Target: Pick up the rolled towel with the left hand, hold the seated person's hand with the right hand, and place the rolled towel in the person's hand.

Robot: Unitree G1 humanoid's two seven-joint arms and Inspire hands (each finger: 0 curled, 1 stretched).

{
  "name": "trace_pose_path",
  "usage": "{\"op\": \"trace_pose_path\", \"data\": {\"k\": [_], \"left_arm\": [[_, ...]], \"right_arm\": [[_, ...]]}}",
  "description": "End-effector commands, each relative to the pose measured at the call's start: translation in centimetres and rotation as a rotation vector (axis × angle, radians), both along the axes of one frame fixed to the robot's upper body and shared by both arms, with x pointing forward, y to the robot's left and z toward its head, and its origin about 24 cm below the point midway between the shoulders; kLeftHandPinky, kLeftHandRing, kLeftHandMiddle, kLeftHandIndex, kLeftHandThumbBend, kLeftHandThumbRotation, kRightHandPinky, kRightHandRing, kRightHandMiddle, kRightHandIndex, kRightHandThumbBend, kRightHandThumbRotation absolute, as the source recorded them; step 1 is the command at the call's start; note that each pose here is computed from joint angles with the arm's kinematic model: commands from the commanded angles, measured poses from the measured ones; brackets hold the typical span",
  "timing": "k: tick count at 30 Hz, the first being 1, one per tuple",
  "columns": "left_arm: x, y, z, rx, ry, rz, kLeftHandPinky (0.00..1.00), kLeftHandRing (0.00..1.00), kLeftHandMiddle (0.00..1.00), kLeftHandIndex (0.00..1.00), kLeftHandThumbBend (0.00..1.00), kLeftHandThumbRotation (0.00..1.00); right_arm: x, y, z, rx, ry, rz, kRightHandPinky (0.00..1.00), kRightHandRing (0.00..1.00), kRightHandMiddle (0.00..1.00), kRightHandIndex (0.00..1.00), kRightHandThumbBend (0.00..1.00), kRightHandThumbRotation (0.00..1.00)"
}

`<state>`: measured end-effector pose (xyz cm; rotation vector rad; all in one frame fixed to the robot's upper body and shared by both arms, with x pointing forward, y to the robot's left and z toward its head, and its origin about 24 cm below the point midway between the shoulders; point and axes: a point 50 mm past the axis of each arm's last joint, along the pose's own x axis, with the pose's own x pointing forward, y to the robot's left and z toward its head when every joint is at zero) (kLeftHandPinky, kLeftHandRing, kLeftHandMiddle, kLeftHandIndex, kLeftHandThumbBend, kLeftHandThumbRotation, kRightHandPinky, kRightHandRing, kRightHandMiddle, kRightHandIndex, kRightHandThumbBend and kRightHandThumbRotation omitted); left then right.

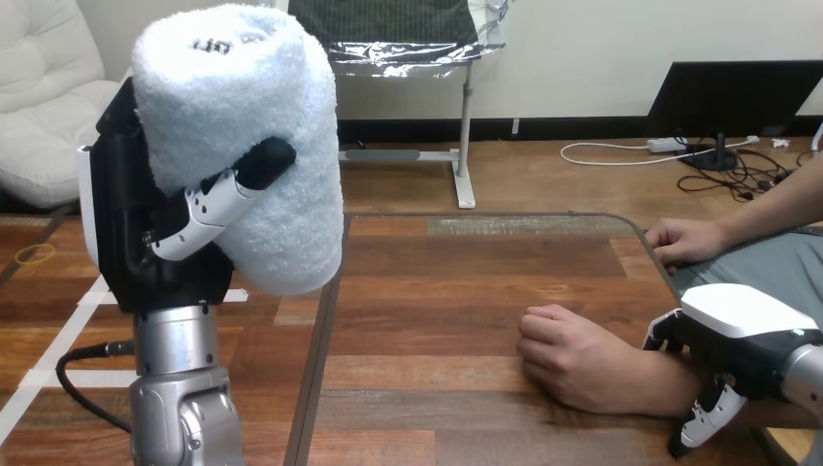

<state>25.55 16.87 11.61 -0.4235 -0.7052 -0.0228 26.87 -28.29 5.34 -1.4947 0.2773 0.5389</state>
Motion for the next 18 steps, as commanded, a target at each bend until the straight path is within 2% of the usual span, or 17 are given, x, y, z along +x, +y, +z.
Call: {"op": "trace_pose_path", "data": {"k": [1, 8, 18], "left_arm": [[0.22, -0.26, 2.1, -0.01, -0.097, -0.002, 0.19, 0.26, 0.32, 0.39, 0.59, 0.0], [0.26, -0.27, 2.09, -0.014, -0.097, -0.005, 0.19, 0.26, 0.32, 0.39, 0.59, 0.0], [0.29, -0.24, 2.05, -0.005, -0.094, 0.003, 0.19, 0.26, 0.32, 0.4, 0.59, 0.0]], "right_arm": [[-0.03, 0.32, -0.92, -0.031, 0.041, 0.01, 0.4, 0.52, 0.59, 0.6, 0.97, 0.02], [-0.12, 0.49, -1.13, -0.009, 0.033, 0.005, 0.27, 0.37, 0.48, 0.55, 0.96, 0.0], [-0.12, 0.55, -1.29, 0.02, 0.011, 0.001, 0.2, 0.28, 0.39, 0.49, 0.96, 0.0]]}}
